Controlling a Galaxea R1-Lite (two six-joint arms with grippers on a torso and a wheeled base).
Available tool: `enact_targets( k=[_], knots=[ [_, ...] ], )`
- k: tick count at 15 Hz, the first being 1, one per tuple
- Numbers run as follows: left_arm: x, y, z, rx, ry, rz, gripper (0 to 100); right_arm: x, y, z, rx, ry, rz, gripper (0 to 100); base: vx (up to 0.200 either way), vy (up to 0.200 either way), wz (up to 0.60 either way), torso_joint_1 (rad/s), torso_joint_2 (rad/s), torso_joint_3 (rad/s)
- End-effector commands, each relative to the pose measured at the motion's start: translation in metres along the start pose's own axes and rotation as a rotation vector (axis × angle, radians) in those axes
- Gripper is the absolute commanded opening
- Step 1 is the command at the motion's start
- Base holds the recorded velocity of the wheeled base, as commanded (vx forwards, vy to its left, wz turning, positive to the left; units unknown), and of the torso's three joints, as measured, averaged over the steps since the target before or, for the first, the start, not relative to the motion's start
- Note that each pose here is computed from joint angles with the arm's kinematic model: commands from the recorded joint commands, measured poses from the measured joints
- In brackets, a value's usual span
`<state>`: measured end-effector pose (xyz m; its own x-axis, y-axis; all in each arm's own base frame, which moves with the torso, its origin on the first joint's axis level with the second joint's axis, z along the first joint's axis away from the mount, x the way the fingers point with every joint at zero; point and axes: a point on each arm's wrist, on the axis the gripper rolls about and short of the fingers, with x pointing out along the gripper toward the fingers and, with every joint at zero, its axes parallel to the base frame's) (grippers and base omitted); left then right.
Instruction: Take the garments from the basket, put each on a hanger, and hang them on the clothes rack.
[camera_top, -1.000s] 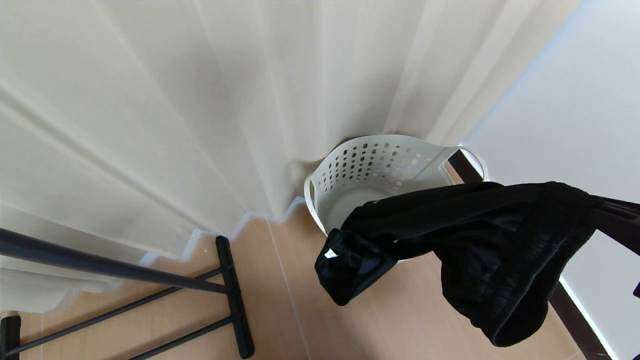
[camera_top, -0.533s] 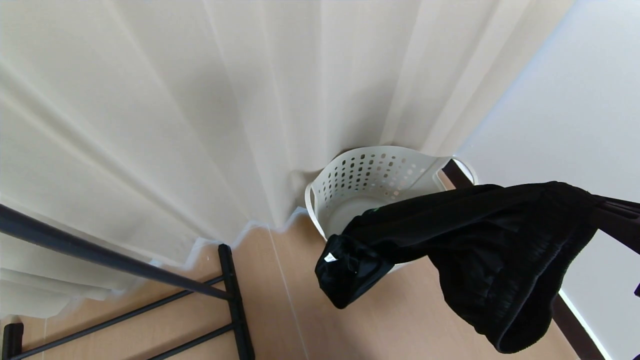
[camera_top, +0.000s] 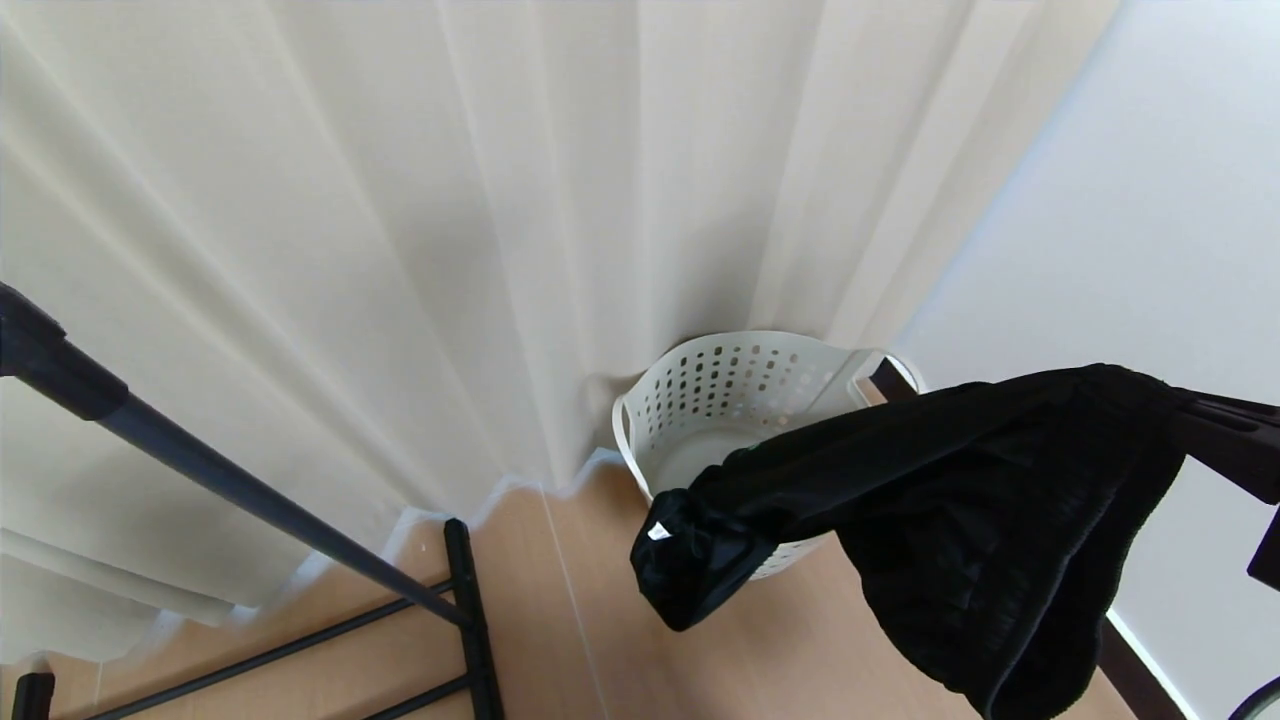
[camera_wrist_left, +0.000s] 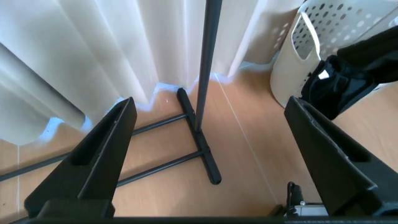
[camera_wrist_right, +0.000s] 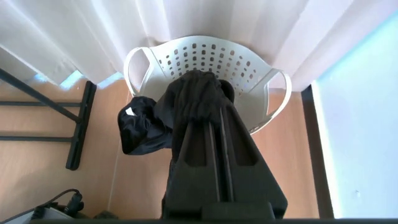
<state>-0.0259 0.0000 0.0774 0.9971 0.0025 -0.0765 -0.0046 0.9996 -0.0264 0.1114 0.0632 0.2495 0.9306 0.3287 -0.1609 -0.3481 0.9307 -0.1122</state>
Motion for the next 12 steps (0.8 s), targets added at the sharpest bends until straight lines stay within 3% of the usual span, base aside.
enact_targets(
  k=[1, 12],
  knots=[
    [0.0, 0.0, 0.0001, 0.0, 0.0, 0.001, 100, 0.0026, -0.0002, -0.0014, -0.002, 0.012, -0.005, 0, 0.0, 0.0, 0.0, 0.002, -0.04, 0.124],
    [0.0, 0.0, 0.0001, -0.003, 0.0, 0.002, 100, -0.0033, -0.0015, -0.0005, 0.0, -0.021, -0.008, 0, 0.0, 0.0, 0.0, 0.073, -0.39, -0.118]
  ],
)
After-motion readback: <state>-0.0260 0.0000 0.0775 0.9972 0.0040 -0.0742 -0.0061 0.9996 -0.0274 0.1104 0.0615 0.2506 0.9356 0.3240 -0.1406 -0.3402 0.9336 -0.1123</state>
